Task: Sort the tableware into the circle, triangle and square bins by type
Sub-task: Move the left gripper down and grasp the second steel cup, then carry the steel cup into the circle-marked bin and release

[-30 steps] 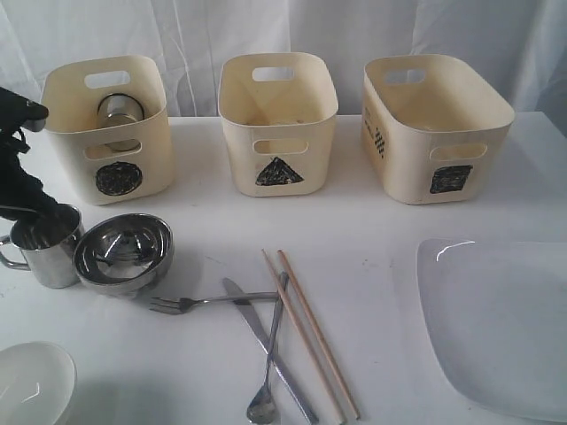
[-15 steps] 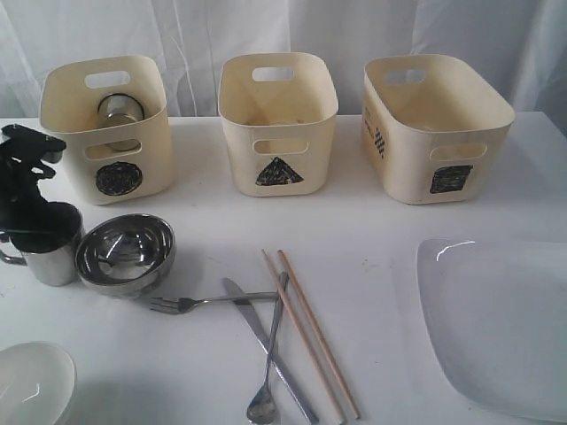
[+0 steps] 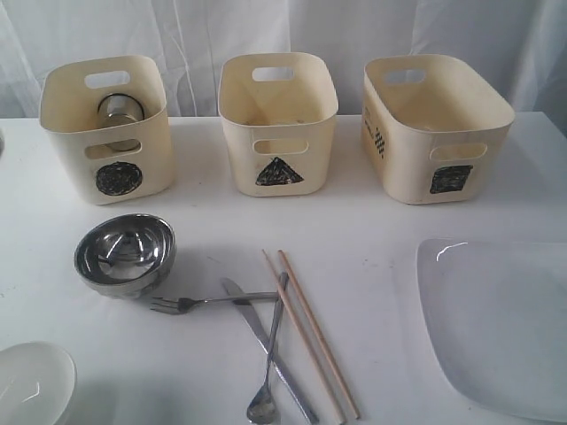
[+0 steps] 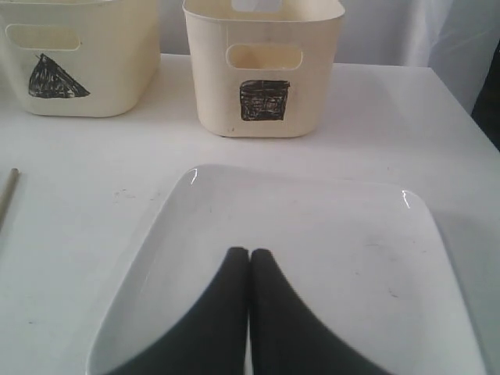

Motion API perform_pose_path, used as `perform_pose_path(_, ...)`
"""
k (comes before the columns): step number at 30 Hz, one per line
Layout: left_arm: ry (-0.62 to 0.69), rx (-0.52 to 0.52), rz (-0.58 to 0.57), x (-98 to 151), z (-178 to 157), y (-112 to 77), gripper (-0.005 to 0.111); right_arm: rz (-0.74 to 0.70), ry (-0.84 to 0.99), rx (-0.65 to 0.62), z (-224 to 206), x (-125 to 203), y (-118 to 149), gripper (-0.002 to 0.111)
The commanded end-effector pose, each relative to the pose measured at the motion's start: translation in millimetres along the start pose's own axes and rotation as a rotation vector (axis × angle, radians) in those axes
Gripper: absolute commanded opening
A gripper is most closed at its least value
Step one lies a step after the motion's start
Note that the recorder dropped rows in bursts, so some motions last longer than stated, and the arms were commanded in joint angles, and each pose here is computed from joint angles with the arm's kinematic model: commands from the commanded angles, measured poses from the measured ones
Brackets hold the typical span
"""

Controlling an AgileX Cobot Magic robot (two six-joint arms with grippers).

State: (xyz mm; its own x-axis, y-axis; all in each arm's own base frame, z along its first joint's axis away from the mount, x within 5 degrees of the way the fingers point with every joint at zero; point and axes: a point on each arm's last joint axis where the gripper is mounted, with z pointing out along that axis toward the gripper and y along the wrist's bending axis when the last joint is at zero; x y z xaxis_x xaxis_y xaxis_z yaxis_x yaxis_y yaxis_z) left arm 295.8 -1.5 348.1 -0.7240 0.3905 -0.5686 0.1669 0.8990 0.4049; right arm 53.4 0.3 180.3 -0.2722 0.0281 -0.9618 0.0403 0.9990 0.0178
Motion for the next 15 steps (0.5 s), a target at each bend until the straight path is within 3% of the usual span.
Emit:
perform_pose_path(1,-0.509,-0.038,-0.123,-31,-62,15.7,0.0,-0.005,-0.018,0.007,0,-2,-1,0.0)
perform_pose_path(5,-0.95,-0.051,-0.171,-65,-76,18.4,0.0,-0.005,-0.018,0.007,0,-2,-1,0.0)
perform_pose_path(7,-1.086,-0.054,-0.161,-77,-69,16.0,0.0,-0.005,-0.018,0.007,0,-2,-1,0.0)
perform_pose_path(9,-1.111,-0.047,-0.139,-85,-45,9.7,0.0,-0.005,-0.018,0.007,0,-2,-1,0.0)
perform_pose_path(12,-1.043,-0.051,-0.066,-89,9,-4.1,0.0,-0.005,-0.018,0.007,0,-2,-1,0.0)
perform_pose_path(15,-1.004,-0.072,-0.093,-91,70,-16.1,0.0,-0.005,-0.018,0.007,0,-2,-1,0.0)
